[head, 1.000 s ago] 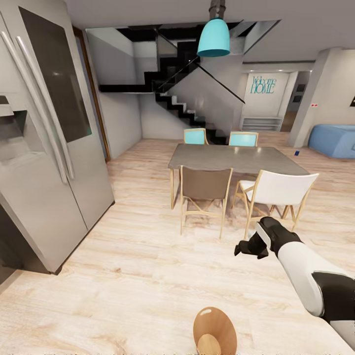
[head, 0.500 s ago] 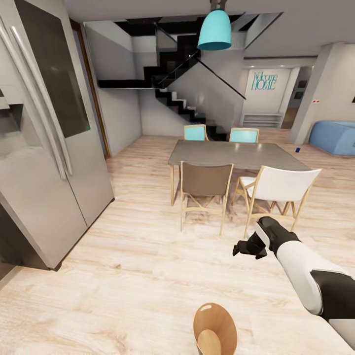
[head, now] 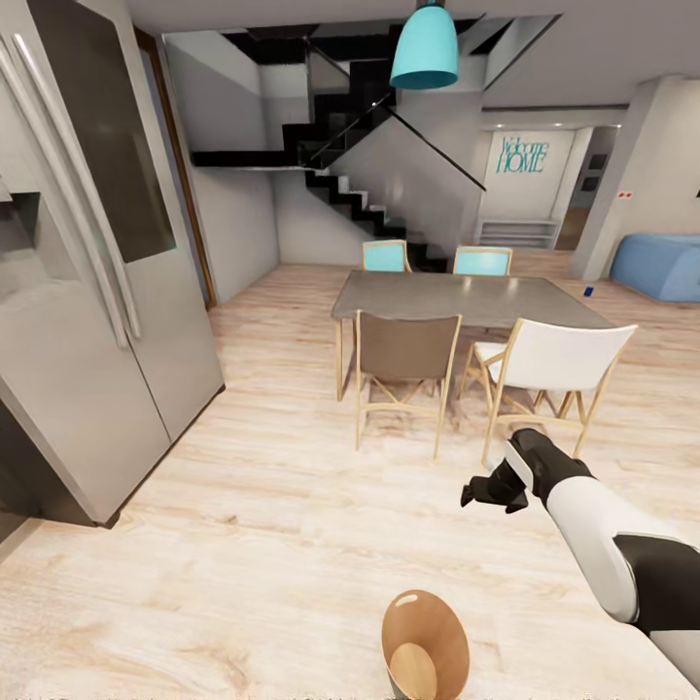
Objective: Put the three can of soda from the living room inside the tash can in the kitchen.
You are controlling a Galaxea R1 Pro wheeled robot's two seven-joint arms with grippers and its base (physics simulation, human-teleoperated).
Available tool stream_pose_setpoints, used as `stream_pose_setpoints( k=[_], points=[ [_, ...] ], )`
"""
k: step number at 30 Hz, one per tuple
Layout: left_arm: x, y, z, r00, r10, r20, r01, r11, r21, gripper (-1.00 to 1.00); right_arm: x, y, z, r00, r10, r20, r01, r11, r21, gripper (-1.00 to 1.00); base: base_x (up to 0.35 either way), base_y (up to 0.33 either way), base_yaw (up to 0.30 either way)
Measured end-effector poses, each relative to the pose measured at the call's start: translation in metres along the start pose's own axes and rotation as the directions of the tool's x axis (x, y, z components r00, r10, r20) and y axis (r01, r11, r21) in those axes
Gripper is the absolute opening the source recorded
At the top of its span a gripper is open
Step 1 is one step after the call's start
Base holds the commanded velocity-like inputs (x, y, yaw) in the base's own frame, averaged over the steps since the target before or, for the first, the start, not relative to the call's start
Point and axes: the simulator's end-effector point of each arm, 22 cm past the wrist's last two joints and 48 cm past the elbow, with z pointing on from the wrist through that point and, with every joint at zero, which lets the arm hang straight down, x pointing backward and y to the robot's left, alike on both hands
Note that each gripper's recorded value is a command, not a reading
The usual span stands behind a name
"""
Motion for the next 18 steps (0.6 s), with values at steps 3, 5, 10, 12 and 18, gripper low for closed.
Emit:
stream_pose_setpoints(
  k=[3,5,10,12,18],
  points=[
    [0.006,0.0,0.003,1.0,0.0,-0.003,0.0,1.0,0.001,1.0,-0.001,-0.005,0.008,1.0,0.001,0.012,-0.001,1.0,0.004,1.0,0.0,0.0,0.0],
    [0.01,0.0,0.005,1.0,0.0,-0.006,0.0,1.0,0.001,1.0,-0.003,-0.006,0.013,1.0,-0.001,0.026,0.0,1.0,0.005,1.0,0.0,0.0,0.0],
    [0.021,-0.001,0.009,1.0,-0.001,-0.013,0.001,1.0,0.002,1.0,-0.004,-0.01,0.026,0.999,-0.004,0.044,0.003,1.0,0.008,1.0,0.0,0.0,0.0],
    [0.026,-0.001,0.011,1.0,-0.001,-0.016,0.001,1.0,0.003,1.0,-0.003,-0.011,0.032,0.999,-0.004,0.044,0.004,1.0,0.009,1.0,0.0,0.0,0.0],
    [0.04,-0.001,0.016,1.0,-0.002,-0.026,0.002,1.0,0.003,1.0,0.002,-0.013,0.049,0.999,-0.006,0.041,0.005,1.0,0.011,1.0,0.0,0.0,0.0]
  ],
)
